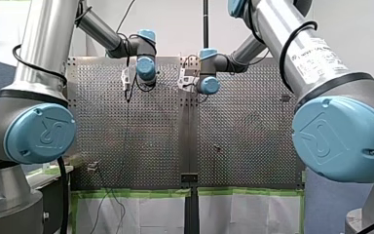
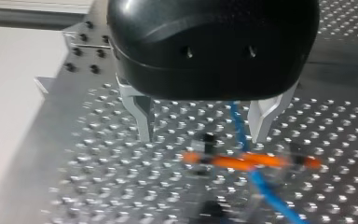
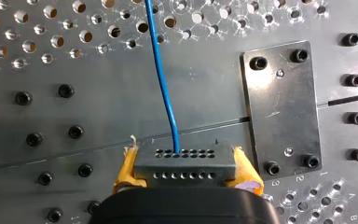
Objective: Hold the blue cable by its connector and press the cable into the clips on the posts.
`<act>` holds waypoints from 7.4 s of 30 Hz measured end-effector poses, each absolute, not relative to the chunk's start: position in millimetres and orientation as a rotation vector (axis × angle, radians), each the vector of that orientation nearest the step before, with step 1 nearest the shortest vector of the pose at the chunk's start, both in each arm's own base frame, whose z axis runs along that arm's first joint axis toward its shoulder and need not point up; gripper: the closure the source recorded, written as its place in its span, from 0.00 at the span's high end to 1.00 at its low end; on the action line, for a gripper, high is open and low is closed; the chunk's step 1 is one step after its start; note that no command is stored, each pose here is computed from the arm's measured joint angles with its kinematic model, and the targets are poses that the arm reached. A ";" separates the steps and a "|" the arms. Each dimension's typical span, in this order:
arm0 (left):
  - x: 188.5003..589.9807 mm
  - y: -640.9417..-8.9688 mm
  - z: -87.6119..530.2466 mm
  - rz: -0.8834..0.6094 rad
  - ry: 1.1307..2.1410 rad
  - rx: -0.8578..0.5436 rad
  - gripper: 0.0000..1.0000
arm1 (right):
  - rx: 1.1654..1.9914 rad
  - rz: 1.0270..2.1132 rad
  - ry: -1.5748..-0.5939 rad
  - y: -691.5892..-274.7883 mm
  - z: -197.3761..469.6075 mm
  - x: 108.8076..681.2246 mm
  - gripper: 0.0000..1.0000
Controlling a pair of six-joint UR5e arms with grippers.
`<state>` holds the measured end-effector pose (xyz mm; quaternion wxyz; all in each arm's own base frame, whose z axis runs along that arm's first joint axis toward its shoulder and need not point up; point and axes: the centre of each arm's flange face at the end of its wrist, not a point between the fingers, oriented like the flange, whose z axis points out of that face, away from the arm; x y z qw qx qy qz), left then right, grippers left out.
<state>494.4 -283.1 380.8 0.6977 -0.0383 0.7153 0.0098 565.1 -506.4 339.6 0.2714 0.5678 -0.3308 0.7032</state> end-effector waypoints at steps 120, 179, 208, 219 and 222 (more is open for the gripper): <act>501.1 -343.1 302.7 -0.024 1.642 -0.039 0.02 | 1.677 1.589 -1.067 -486.0 249.9 523.1 0.00; 422.9 -448.8 140.6 -0.129 1.646 0.059 0.02 | 1.649 1.491 -1.126 -422.0 104.4 402.7 0.00; 404.8 -469.5 67.9 -0.152 1.665 0.093 0.02 | 1.688 1.491 -1.254 -438.6 38.4 337.2 0.00; 400.6 -474.4 56.2 -0.210 1.676 0.078 0.02 | 1.693 1.541 -1.268 -453.8 36.8 320.8 0.00; 399.5 -476.9 50.4 -0.224 1.684 0.078 0.02 | 1.690 1.570 -1.270 -457.8 37.4 318.3 0.00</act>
